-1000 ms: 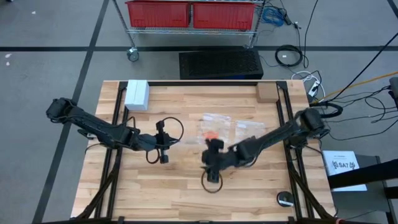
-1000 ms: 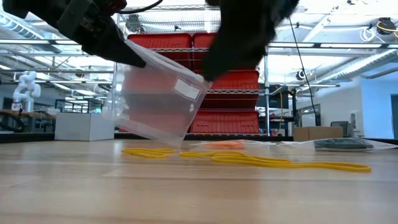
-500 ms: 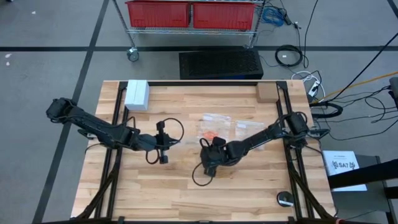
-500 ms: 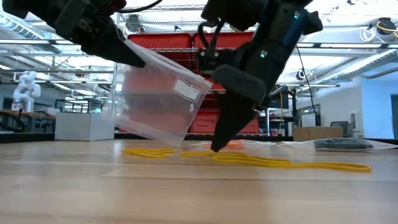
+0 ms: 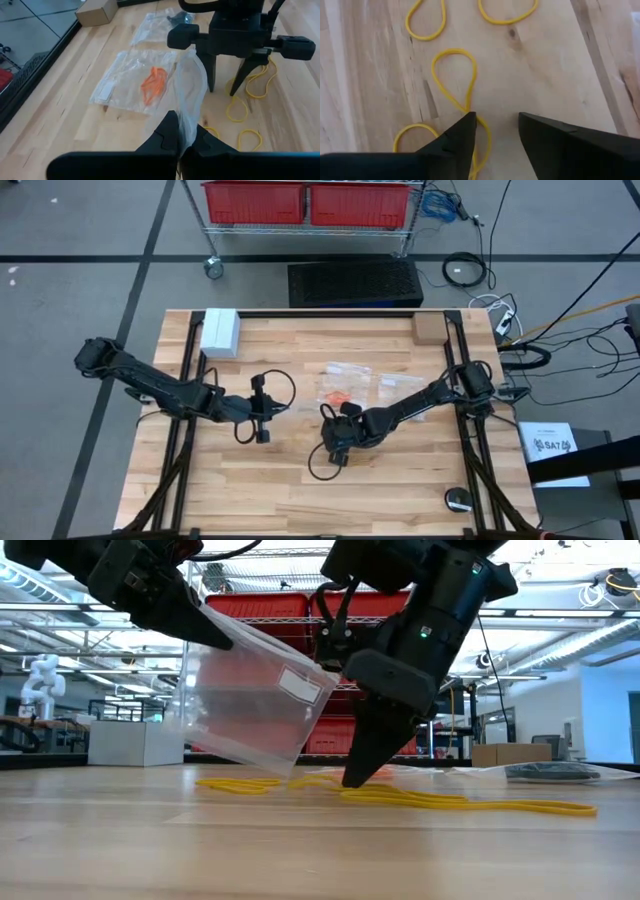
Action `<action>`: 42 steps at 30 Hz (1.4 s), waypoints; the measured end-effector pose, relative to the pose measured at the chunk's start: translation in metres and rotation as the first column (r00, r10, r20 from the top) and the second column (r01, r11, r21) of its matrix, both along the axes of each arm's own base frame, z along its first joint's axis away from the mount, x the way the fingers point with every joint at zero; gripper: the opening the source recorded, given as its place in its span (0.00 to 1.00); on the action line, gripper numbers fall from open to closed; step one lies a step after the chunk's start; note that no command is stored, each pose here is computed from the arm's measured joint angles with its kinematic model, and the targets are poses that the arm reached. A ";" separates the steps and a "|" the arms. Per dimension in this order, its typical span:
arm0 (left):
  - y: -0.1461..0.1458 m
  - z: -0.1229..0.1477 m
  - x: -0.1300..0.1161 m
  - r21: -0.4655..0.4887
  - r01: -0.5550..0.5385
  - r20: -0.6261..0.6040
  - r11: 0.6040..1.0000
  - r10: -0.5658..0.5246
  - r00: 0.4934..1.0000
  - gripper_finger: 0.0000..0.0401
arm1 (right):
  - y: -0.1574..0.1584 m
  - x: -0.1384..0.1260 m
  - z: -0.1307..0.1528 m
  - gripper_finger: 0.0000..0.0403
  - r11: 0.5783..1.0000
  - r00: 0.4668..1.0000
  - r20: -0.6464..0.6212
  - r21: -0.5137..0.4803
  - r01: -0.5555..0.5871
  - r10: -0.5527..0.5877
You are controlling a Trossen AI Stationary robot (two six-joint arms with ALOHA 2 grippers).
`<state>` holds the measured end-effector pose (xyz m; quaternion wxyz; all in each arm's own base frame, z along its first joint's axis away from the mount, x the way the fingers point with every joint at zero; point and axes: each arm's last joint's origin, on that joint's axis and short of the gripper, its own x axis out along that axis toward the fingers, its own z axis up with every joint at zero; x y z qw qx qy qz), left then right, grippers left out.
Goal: Sort rubber bands
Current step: Put the yellow rubber band into the transparent zip bag
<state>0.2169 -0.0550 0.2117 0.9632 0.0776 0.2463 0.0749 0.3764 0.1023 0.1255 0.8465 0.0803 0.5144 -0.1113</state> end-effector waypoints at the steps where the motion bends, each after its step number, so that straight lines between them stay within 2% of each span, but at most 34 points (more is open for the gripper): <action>1: 0.000 0.000 0.000 0.000 0.000 0.000 1.000 0.000 1.000 0.00 | 0.000 0.000 0.001 0.36 1.000 1.000 0.002 -0.004 0.000 0.000; 5: 0.000 0.000 0.000 0.001 0.001 -0.001 1.000 -0.001 1.000 0.00 | -0.001 -0.004 0.010 0.37 1.000 1.000 0.012 -0.024 -0.012 0.012; 10: 0.000 0.000 0.000 0.004 0.000 -0.003 1.000 0.000 1.000 0.00 | -0.002 -0.006 0.030 0.44 1.000 0.998 0.062 -0.020 -0.021 0.022; 16: 0.000 -0.001 0.000 0.005 0.000 -0.010 1.000 0.000 1.000 0.00 | 0.004 -0.006 0.021 0.50 0.999 0.998 0.028 -0.007 -0.049 0.050; 24: 0.000 -0.001 0.000 0.005 0.000 -0.009 1.000 0.000 1.000 0.00 | 0.005 -0.004 0.008 0.47 0.999 0.999 0.000 -0.016 -0.048 0.048; 28: 0.001 -0.001 0.000 0.005 -0.001 -0.009 1.000 0.001 1.000 0.00 | 0.005 -0.004 0.008 0.41 0.999 0.999 0.003 -0.008 -0.051 0.051; 35: 0.001 -0.001 0.000 0.006 -0.001 -0.009 1.000 0.001 1.000 0.00 | 0.005 0.001 0.000 0.18 0.995 0.995 -0.002 0.006 -0.096 0.096; 38: 0.001 -0.001 0.000 0.006 0.000 -0.009 1.000 0.000 1.000 0.00 | 0.005 0.002 -0.003 0.11 0.992 0.993 -0.004 0.039 -0.116 0.116; 42: 0.001 0.000 0.000 0.006 0.000 -0.007 1.000 0.000 1.000 0.00 | 0.006 0.003 -0.003 0.03 0.992 0.993 0.005 0.037 -0.122 0.122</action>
